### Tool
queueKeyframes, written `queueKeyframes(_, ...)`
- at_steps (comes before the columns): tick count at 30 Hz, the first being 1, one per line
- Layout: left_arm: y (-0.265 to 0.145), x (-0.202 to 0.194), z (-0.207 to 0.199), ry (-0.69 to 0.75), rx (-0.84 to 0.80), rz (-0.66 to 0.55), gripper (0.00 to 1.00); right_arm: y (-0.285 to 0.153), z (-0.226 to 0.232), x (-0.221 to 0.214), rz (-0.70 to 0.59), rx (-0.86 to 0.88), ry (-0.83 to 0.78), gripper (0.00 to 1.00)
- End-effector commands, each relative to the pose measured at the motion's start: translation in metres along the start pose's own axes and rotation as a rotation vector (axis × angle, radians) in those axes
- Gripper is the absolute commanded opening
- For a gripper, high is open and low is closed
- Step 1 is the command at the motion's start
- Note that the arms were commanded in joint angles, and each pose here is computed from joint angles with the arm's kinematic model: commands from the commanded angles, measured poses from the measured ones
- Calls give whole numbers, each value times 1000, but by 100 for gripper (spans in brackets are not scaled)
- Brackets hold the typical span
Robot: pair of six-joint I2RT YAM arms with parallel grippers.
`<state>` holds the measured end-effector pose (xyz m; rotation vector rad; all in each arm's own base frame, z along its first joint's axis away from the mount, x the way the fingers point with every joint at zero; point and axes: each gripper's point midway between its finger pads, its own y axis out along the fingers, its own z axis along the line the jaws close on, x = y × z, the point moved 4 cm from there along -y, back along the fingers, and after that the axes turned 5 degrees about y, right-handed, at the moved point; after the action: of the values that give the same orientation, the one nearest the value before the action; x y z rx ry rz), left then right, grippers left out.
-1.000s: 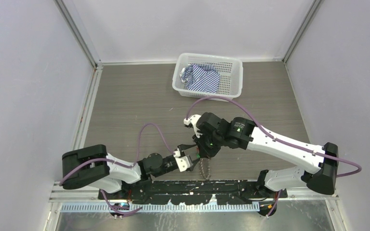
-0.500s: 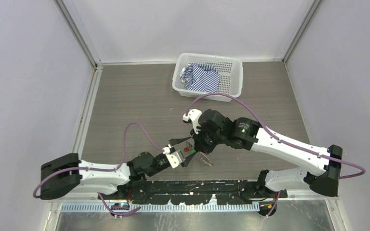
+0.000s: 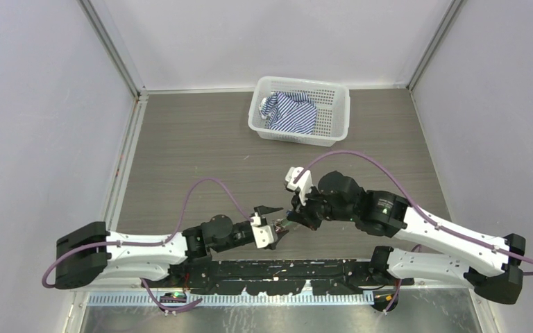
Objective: Remove the keys from the keyring
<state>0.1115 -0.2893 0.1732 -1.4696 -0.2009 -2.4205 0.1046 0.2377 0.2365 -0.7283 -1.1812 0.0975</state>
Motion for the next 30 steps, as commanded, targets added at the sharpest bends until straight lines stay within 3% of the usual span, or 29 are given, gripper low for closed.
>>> queueKeyframes(1,12,16,8,11,21,-66,64,-6,11,24,-171,73,-89,1)
queueKeyframes(5,14,25,18,-19,102,-126,64,-5,12,18,-170,91,-105,1)
queueKeyframes(13,17,38,0,-91,-18,-209,64,-7,14,9,-191,107,-136,1)
queueKeyframes(30,21,51,4,-89,7,-305,62,-28,29,19,-235,186,-136,1)
